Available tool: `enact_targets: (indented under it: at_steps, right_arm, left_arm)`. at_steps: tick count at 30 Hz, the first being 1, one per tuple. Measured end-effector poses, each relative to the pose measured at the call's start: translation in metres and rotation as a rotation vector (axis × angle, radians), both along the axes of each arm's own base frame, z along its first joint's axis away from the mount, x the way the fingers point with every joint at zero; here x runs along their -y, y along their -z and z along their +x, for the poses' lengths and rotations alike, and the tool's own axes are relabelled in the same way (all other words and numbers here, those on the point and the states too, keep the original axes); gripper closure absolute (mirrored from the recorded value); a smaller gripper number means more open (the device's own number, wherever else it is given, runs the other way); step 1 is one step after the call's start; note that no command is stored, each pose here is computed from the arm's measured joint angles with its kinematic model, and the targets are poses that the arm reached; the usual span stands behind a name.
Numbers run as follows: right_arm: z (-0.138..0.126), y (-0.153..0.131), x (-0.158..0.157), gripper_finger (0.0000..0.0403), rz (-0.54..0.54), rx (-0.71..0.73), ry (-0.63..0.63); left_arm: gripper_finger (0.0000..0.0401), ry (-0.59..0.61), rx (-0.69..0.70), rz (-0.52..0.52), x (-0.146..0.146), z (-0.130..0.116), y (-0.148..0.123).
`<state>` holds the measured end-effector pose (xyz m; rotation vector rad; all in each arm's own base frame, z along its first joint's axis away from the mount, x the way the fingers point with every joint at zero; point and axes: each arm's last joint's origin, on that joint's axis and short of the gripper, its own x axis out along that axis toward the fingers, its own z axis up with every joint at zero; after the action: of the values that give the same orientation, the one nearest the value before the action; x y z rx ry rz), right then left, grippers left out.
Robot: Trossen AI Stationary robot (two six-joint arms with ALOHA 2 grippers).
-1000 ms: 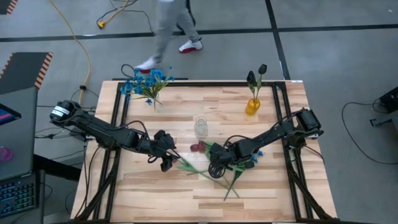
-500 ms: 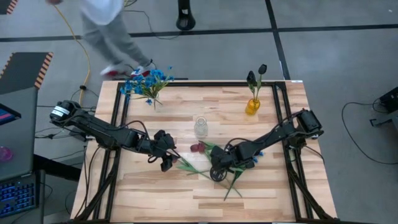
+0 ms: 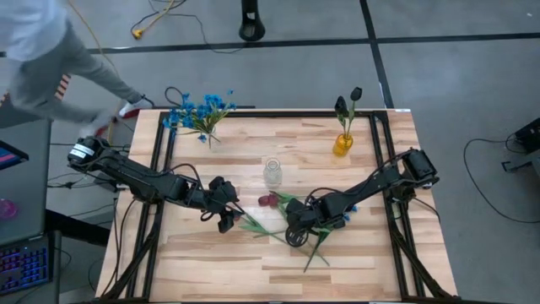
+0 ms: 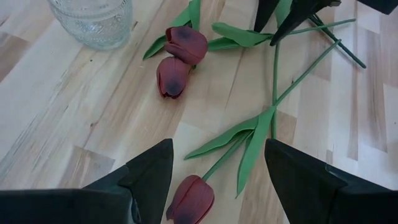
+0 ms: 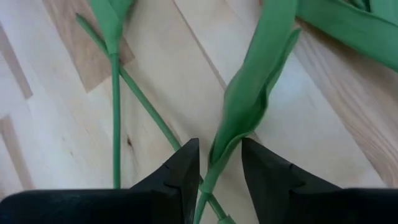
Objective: Sort flowers into vase by color
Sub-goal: Put the red flower into the bottom transparent vase
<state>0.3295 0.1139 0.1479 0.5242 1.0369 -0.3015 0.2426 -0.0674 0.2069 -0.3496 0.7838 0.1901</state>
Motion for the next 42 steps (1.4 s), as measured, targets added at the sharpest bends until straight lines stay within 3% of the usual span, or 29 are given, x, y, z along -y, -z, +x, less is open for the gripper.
enact_targets:
  at_steps: [7,15,19,29,42]
  right_arm:
    - [0.005,0.017,-0.002,0.0282,-0.004,-0.034,-0.005]
    - [0.004,0.011,-0.002,0.0347,-0.016,-0.011,-0.018]
    - [0.004,-0.004,-0.001,0.0365,-0.023,0.050,-0.025]
    - [-0.007,-0.059,0.004,0.0351,-0.038,0.215,-0.112]
    - [-0.019,-0.152,0.038,0.0358,-0.451,0.670,-0.196]
  left_arm:
    - [0.0159,0.000,0.000,0.000,0.000,0.000,0.000]
    - [0.0159,-0.001,0.009,-0.002,0.000,0.001,-0.001]
    - [0.0159,-0.003,0.010,0.000,0.000,0.001,-0.001]
    - [0.0159,-0.005,0.012,0.000,0.000,0.001,-0.001]
    - [0.0159,-0.048,0.113,0.004,0.000,0.007,-0.008]
